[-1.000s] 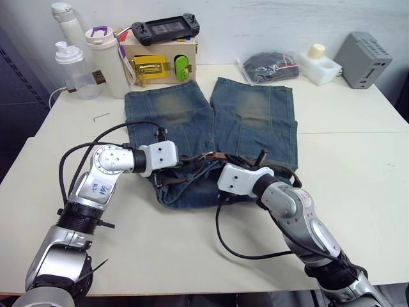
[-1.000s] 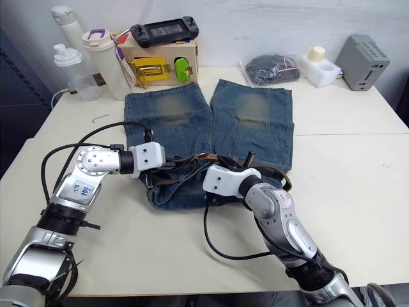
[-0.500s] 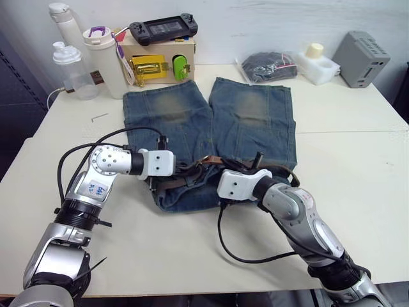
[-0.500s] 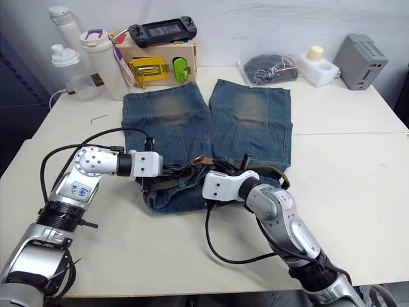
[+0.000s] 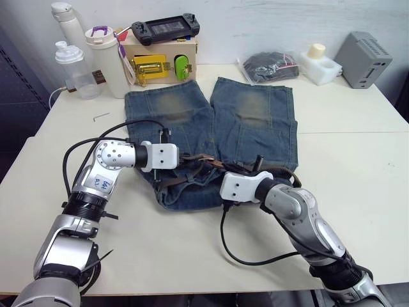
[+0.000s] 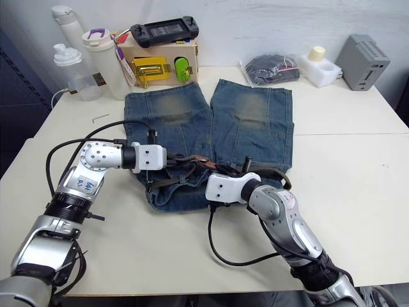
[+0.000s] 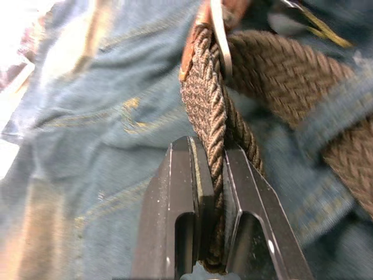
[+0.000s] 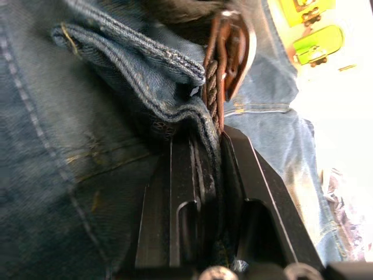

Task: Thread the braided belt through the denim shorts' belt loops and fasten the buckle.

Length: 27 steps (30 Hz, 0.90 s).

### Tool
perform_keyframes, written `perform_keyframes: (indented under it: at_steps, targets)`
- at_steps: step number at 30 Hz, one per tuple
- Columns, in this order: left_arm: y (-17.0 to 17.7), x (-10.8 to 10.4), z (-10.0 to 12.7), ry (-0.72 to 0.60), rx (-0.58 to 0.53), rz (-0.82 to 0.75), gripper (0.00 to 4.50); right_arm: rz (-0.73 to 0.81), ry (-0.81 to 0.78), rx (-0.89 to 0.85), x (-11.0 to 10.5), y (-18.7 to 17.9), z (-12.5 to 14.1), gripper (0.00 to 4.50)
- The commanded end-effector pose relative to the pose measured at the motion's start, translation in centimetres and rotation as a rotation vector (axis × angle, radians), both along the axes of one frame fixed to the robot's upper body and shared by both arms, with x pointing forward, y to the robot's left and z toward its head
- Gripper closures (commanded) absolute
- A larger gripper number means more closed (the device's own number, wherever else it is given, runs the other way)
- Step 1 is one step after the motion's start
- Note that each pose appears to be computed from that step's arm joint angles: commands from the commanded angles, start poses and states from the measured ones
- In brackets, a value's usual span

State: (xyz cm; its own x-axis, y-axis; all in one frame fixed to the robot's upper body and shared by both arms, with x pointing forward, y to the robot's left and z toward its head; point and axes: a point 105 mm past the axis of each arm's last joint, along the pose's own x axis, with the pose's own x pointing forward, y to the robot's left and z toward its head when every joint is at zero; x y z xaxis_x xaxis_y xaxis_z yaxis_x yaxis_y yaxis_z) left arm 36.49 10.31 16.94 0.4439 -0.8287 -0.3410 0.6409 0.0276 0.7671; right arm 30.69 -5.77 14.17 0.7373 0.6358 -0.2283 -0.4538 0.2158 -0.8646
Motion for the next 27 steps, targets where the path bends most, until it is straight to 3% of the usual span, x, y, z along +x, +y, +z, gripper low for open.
perform_keyframes:
  at_steps: [1,6,10,16,27]
  targets:
    - [-4.1,-1.4,0.8,-0.068,0.001,-0.160,4.50,0.238,-0.086,0.058,-3.0,4.3,2.3,4.46]
    - [-4.3,-3.0,-0.9,-0.009,0.086,-0.245,4.50,0.241,-0.093,0.050,-2.9,4.2,2.4,4.46]
    - [-3.0,-3.2,-1.5,0.026,0.130,-0.228,4.50,0.237,-0.093,0.050,-2.8,4.1,2.3,4.46]
    - [-0.3,-2.3,-0.8,0.035,0.109,-0.115,4.50,0.210,-0.093,0.045,-2.5,3.8,2.1,4.46]
    - [4.2,-3.6,-1.5,0.120,0.027,0.082,4.50,0.115,-0.122,0.054,-1.2,2.7,2.6,4.46]
